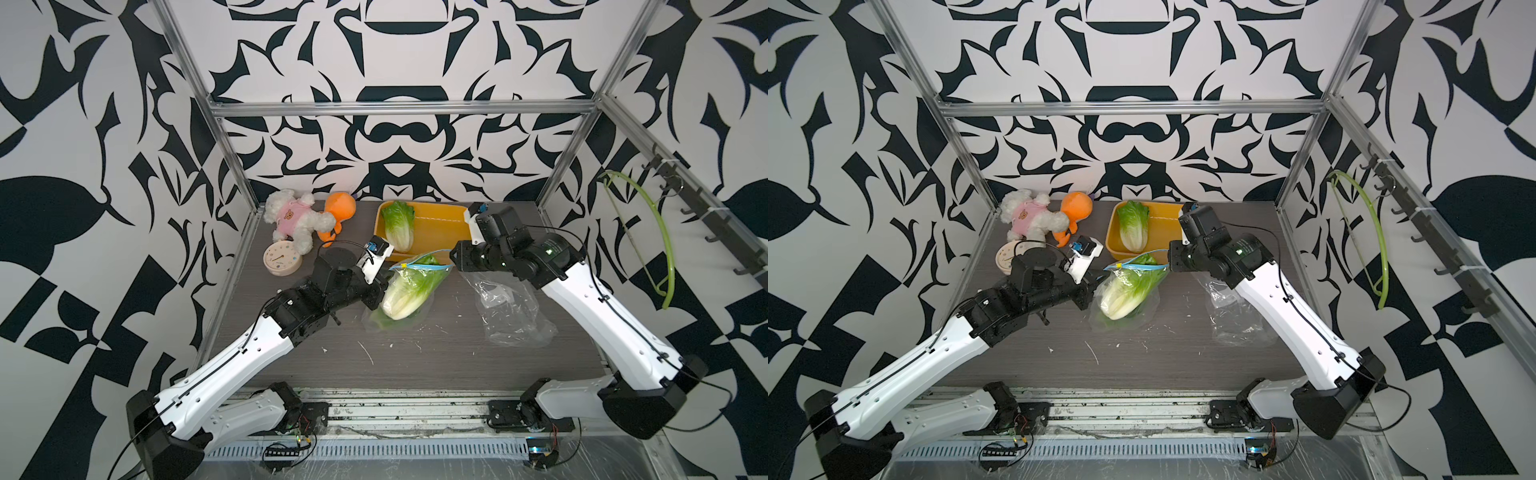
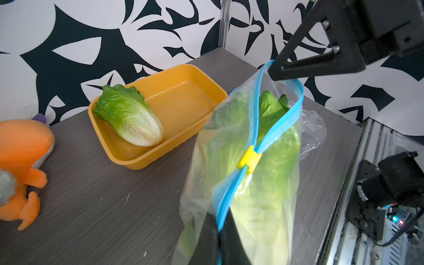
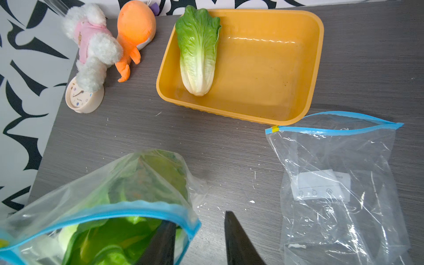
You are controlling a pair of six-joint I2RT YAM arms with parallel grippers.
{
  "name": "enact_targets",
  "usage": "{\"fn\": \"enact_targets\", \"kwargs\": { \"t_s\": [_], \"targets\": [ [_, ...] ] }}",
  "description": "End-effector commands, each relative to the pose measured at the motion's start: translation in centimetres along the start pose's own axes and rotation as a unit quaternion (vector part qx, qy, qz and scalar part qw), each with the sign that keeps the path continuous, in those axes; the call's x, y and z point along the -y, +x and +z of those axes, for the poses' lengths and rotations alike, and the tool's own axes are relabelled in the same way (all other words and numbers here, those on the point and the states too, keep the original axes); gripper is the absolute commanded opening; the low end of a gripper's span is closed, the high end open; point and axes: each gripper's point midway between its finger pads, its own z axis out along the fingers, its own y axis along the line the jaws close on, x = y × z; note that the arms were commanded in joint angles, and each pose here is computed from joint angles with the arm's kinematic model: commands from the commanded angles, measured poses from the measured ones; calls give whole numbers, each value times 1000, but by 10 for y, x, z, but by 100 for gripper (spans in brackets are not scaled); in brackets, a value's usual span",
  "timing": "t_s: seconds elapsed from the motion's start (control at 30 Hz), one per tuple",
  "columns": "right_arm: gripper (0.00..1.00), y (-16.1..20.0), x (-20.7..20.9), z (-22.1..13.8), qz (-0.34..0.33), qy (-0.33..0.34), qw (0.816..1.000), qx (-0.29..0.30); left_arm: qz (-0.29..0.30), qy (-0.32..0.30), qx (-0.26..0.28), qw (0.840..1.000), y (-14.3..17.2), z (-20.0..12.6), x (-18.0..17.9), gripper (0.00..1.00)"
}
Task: Put the chinese cabbages into a zipper bag and zip it
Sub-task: Adjust the zipper food storage bag at the center of the board.
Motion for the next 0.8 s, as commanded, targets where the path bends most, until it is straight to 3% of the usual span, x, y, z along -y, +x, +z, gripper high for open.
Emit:
{"fn": "enact_targets", "kwargs": {
  "t_s": [0.0, 0.17, 0.23, 0.3, 0.43, 0.53, 0.77],
  "targets": [
    [38, -15, -14, -28, -34, -24, 999, 19, 18, 5, 2, 1000, -6, 0, 1, 0],
    [38, -16, -43, -42, -85, -45, 995, -4, 20, 7, -3, 1000, -6, 3, 1, 0],
    [34, -9, -57, -40, -109, -45, 993, -24, 19, 8, -3, 1000, -7, 3, 1, 0],
    [23, -2, -70, -31, -125, -48, 990, -48, 19, 4, -3, 1000, -7, 3, 0, 0],
    [15, 4, -83, -13, -125, -68, 987, -69, 20, 2, 0, 1000, -9, 1, 0, 0],
    [9, 13, -83, -1, -121, -64, 987, -84, 20, 0, 4, 1000, -12, -1, -1, 0],
    [5, 25, -71, 20, -121, -40, 987, -96, 22, -10, 6, 1000, -16, -1, -4, 0]
  ]
}}
